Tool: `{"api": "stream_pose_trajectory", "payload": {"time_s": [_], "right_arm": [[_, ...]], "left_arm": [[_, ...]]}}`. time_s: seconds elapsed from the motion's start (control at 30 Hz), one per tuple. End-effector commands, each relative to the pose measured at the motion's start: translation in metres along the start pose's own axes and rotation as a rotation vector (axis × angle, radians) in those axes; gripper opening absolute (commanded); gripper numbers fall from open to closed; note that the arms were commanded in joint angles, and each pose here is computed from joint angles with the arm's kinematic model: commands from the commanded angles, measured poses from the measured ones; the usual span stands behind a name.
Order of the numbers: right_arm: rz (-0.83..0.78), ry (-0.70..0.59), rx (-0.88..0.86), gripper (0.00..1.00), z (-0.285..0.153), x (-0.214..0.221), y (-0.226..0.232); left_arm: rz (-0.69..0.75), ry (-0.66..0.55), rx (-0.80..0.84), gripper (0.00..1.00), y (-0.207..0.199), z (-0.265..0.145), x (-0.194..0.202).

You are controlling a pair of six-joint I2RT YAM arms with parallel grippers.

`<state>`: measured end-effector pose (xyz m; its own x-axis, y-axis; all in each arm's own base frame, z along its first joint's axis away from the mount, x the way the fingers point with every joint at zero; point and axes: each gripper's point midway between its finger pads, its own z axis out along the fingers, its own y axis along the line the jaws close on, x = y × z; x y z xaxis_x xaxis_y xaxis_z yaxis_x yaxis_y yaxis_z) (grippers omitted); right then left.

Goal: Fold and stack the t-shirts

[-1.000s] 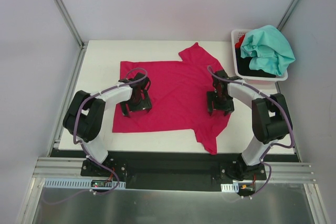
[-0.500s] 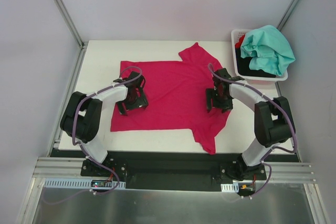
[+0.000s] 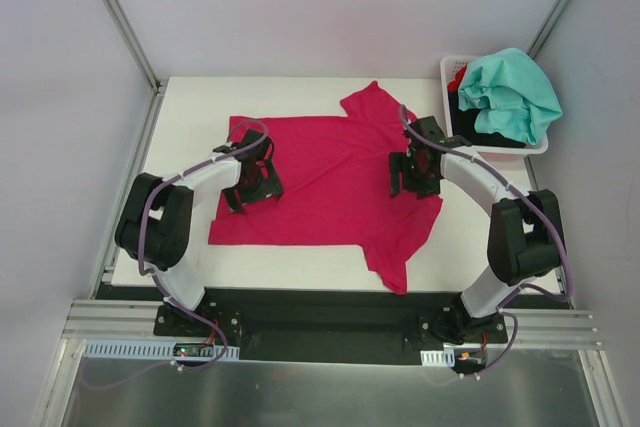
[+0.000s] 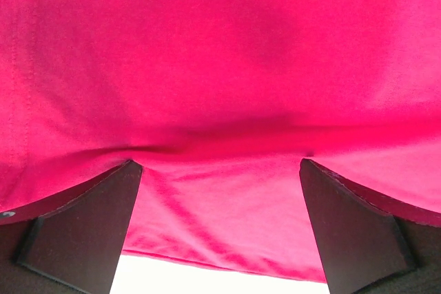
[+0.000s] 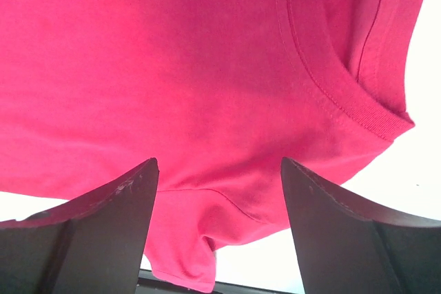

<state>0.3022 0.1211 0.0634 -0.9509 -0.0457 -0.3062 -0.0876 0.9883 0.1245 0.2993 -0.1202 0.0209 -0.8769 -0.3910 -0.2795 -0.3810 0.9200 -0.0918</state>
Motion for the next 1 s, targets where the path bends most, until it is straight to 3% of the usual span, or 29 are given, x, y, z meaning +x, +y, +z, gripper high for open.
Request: {"api": "stream_pose_trajectory", "payload": {"time_s": [0.0, 0.17, 0.27, 0.33, 0.5, 0.6, 0.8, 0.97], "right_arm": [[-0.013, -0.081, -0.038, 0.75, -0.029, -0.031, 0.012], [-0.018, -0.105, -0.056, 0.75, -0.039, -0.043, 0.018], [-0.021, -0.117, -0.081, 0.75, -0.047, -0.043, 0.024], [-0.022, -0.124, -0.094, 0.75, -0.052, -0.041, 0.027], [-0.032, -0.178, -0.132, 0.75, -0.079, -0.037, 0.032], [-0.039, -0.206, -0.177, 0.75, -0.093, -0.034, 0.038], [-0.065, -0.239, -0.206, 0.76, -0.113, -0.026, 0.042], [-0.081, -0.243, -0.191, 0.77, -0.12, -0.022, 0.038]], "left_arm": [[-0.008, -0.024, 0.146, 0.99, -0.03, -0.033, -0.018], [0.008, -0.084, 0.278, 0.99, -0.056, -0.082, -0.041], [0.045, -0.19, 0.329, 0.99, -0.065, -0.1, -0.067], [0.056, -0.235, 0.348, 0.99, -0.071, -0.092, -0.084], [-0.027, -0.218, 0.299, 0.99, -0.061, -0.048, -0.124], [-0.093, -0.232, 0.359, 0.99, -0.067, -0.034, -0.15], [-0.148, -0.277, 0.491, 0.99, -0.089, -0.022, -0.199], [-0.156, -0.297, 0.503, 0.99, -0.098, -0.017, -0.216]]}}
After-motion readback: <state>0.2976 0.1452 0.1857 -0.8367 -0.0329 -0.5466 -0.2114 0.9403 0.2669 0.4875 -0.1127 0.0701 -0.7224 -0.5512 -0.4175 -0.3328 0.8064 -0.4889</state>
